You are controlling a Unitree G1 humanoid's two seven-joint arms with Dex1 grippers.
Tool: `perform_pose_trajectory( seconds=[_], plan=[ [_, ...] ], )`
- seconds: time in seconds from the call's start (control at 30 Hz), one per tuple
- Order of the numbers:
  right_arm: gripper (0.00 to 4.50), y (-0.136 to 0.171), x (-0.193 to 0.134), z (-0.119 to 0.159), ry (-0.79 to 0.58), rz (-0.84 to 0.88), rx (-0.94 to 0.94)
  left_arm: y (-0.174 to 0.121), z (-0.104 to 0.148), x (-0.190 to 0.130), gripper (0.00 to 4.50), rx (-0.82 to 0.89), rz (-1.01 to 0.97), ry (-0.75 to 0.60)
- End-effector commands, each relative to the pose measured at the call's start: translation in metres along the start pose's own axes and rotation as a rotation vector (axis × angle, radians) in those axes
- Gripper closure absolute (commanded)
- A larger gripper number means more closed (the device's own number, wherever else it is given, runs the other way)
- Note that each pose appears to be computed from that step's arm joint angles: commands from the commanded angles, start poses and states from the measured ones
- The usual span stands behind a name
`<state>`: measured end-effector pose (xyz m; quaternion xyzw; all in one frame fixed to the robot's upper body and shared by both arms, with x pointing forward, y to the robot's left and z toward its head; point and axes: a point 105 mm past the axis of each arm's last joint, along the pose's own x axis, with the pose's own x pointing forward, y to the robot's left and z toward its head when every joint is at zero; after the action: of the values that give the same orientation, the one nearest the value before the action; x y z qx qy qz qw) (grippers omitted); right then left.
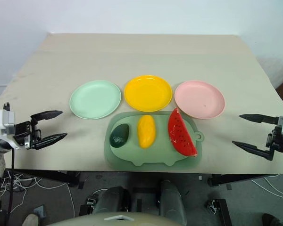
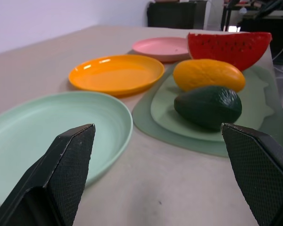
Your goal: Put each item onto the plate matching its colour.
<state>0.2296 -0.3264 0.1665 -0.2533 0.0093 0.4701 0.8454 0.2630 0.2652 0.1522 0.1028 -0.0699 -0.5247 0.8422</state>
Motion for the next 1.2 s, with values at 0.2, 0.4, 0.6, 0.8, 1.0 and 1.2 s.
perform_pose_trajectory(
  seconds=[0.2, 0.4, 0.6, 0.8, 1.0, 1.2],
  plan=[
    [0.00, 0.005, 0.003, 0.013, -0.056, -0.041, -0.044, 0.006, 0.005, 0.010, 0.02, 0.026, -0.016, -0.024],
    [0.00, 0.008, -0.001, 0.012, -0.041, -0.041, -0.026, 0.009, 0.008, 0.013, 0.02, 0.033, -0.042, -0.018],
    [0.00, 0.001, -0.002, 0.018, -0.034, -0.035, -0.040, 0.011, 0.009, 0.013, 0.02, 0.048, -0.051, -0.012],
    [0.00, -0.006, 0.004, 0.031, -0.051, -0.004, -0.057, 0.002, 0.007, 0.011, 0.02, 0.043, -0.054, -0.009],
    [0.00, -0.004, 0.023, 0.047, -0.045, 0.070, 0.010, -0.018, 0.001, 0.008, 0.02, 0.011, -0.079, 0.011],
    [0.00, 0.002, 0.058, 0.074, -0.009, 0.146, 0.122, -0.028, -0.001, 0.014, 0.02, 0.014, -0.072, 0.006]
  ],
)
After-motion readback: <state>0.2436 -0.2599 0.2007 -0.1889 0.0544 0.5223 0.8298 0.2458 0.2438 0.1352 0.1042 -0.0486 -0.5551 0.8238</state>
